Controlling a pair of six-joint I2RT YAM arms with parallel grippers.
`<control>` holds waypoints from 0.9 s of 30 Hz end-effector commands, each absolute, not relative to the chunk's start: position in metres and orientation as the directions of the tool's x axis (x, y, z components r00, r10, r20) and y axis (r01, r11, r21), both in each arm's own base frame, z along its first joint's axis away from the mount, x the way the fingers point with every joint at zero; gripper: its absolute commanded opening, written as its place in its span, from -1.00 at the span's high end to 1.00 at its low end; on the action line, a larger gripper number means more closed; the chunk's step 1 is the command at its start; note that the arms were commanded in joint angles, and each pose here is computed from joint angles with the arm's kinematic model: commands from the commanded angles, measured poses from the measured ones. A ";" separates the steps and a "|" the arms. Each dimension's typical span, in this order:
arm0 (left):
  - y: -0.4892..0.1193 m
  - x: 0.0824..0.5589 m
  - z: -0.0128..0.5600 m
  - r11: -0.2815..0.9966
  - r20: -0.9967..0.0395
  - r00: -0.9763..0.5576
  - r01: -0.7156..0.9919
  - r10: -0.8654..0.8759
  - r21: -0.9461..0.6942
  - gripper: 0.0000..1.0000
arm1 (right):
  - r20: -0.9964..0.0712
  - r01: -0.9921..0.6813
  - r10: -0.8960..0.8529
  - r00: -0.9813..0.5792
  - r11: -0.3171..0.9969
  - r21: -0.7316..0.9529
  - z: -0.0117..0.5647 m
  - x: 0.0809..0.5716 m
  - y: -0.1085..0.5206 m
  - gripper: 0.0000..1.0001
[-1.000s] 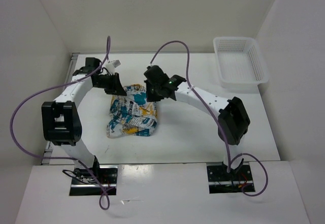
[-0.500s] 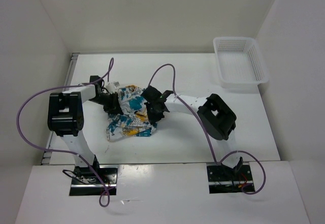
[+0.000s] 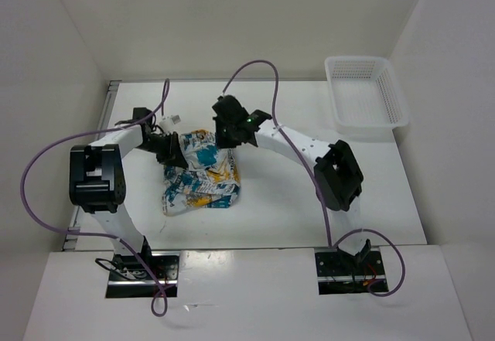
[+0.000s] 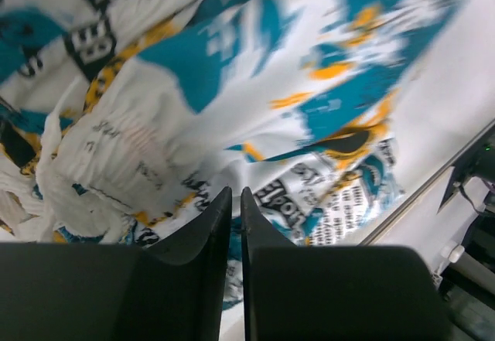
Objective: Fold and stack the shorts
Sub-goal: Fold the shorts
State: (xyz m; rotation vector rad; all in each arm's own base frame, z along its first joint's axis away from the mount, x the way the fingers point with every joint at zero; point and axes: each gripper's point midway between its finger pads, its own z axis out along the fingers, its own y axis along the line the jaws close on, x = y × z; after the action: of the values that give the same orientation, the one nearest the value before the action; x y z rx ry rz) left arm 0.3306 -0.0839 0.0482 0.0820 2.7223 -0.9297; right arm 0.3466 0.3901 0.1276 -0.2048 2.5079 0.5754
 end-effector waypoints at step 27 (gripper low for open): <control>-0.086 0.357 0.233 0.740 -0.774 -0.632 0.510 -0.023 -0.438 0.21 | -0.823 -0.139 0.238 -0.516 0.925 0.354 0.314 0.406 0.290 -1.00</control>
State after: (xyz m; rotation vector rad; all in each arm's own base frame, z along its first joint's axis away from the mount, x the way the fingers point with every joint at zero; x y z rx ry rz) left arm 0.3523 -0.0894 0.2009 0.2773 2.2944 -0.8749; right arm 0.4043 0.3440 0.2938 -0.0354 2.1411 0.5980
